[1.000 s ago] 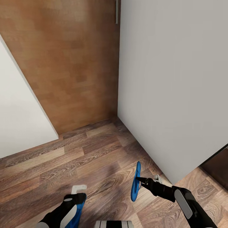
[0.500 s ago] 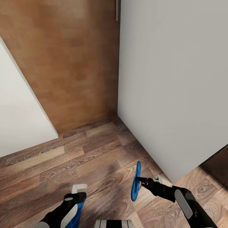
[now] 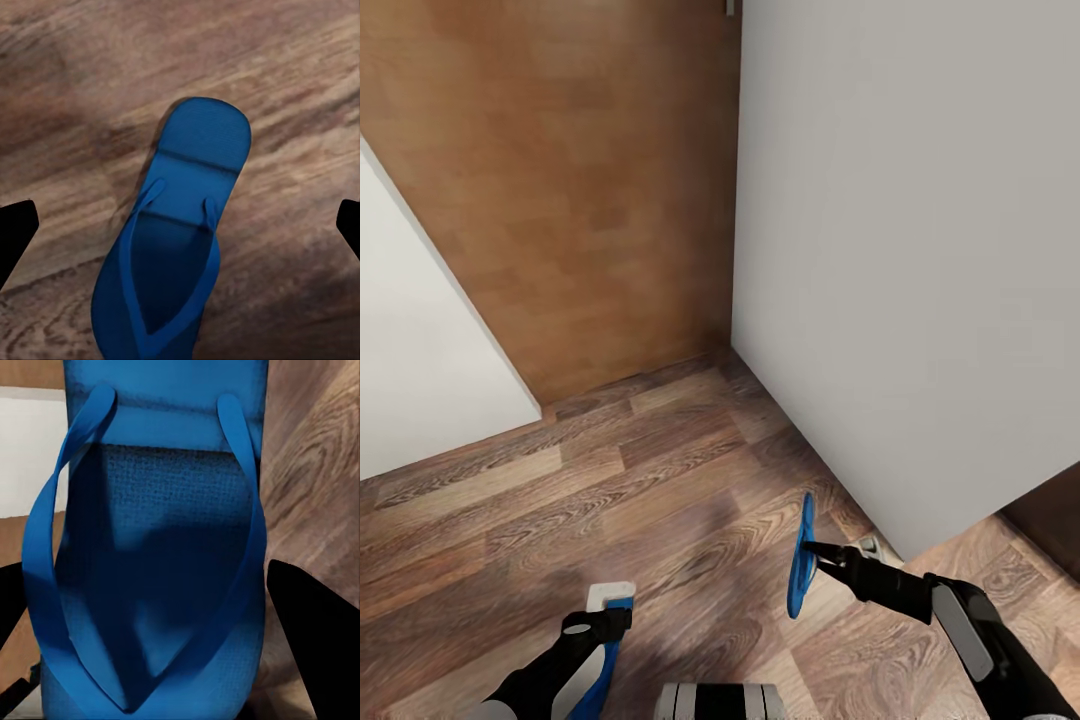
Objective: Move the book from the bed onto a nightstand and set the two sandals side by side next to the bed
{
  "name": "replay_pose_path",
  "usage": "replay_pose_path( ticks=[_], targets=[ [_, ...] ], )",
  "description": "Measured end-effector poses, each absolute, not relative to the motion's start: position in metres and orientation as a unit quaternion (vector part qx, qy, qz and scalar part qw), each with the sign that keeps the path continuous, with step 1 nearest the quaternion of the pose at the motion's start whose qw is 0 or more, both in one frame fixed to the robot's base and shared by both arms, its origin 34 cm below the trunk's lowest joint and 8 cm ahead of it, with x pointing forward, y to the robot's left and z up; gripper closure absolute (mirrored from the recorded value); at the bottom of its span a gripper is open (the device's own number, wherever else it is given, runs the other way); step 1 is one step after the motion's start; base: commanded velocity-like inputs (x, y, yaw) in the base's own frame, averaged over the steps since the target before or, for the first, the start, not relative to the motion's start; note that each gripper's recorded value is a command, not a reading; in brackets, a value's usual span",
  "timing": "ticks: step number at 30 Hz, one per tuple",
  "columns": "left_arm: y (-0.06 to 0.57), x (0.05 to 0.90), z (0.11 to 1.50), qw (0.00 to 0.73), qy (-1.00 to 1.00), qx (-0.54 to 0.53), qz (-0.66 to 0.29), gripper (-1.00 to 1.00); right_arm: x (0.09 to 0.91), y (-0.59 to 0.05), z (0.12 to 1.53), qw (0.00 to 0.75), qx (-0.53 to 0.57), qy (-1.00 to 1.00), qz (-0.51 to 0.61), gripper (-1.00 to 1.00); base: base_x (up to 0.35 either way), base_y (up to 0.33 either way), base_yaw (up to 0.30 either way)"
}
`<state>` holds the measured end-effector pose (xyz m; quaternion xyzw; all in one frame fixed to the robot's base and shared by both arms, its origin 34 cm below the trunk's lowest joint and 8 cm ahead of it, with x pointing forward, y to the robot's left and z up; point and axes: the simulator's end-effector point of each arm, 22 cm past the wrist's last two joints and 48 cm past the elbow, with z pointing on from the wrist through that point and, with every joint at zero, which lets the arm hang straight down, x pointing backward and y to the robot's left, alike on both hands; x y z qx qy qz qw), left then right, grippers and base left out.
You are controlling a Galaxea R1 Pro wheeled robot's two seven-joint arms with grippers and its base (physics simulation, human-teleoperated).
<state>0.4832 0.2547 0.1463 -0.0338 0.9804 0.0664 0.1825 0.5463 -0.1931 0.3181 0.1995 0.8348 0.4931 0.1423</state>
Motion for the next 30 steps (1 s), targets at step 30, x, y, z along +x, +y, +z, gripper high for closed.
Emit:
replay_pose_path(
  ticks=[30],
  targets=[
    [0.256,0.438,0.097,0.124,0.989,-0.031,0.069,-1.0,0.523,-0.193,0.269,0.091,0.226,0.835,0.493,1.0,0.0,0.0,0.0]
  ],
)
